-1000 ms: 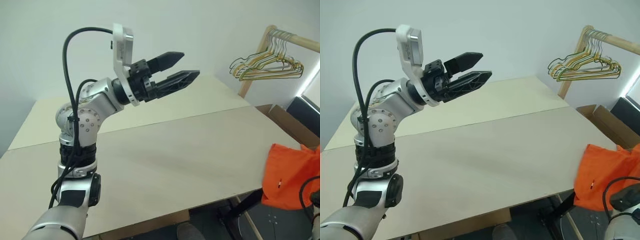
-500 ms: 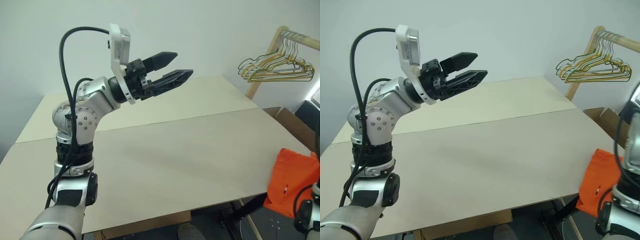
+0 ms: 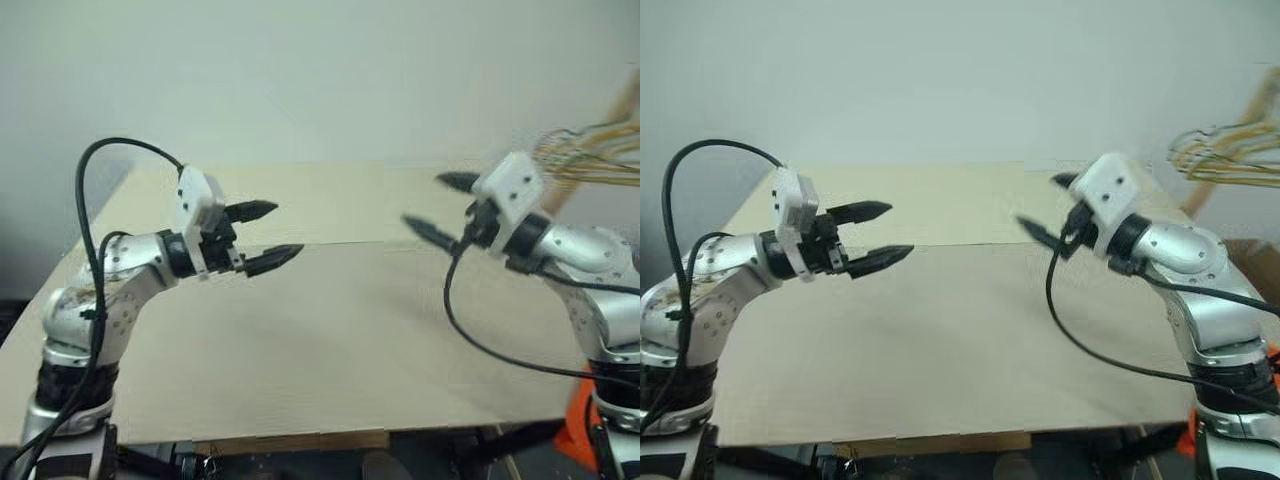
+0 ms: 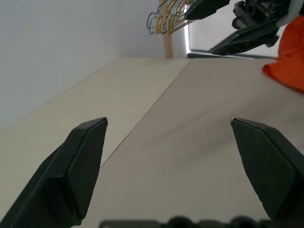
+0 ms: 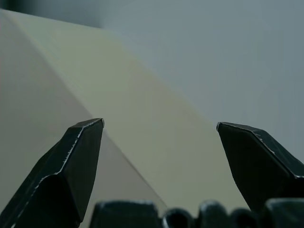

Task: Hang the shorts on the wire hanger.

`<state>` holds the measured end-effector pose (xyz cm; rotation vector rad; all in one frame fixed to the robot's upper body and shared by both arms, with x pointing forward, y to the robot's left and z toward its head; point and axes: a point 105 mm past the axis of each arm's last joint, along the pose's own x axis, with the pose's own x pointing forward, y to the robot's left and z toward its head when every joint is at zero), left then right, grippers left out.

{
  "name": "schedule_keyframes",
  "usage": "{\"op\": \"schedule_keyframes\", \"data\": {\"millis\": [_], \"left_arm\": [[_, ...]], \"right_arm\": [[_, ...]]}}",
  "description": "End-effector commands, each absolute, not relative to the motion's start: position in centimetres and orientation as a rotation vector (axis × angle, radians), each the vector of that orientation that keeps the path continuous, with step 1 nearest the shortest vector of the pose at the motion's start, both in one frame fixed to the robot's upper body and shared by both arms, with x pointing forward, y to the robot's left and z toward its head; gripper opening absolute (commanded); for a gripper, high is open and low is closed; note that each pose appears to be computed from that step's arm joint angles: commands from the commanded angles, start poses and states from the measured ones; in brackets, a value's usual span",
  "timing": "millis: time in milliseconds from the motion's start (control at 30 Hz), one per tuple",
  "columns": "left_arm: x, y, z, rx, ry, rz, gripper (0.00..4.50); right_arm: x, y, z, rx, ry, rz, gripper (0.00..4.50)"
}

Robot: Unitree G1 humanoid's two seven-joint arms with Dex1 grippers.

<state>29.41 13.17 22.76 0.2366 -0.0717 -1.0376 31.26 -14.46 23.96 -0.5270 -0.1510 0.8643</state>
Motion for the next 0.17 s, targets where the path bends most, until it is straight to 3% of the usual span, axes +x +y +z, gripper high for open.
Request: {"op": "schedule_keyframes", "data": {"millis": [33,167], "left_arm": [[27.97,13.36,24.04,0.304,-0.137,-1.029,4.5],[28.07,13.61,23.85,0.302,-0.122,-0.994,4.5]], "right_arm": [[30.53,-13.82,23.6,-0.555,-0.135,1.021,4.42],[31.23,-13.69,23.78,-0.528,-0.135,1.017,4.42]]}}
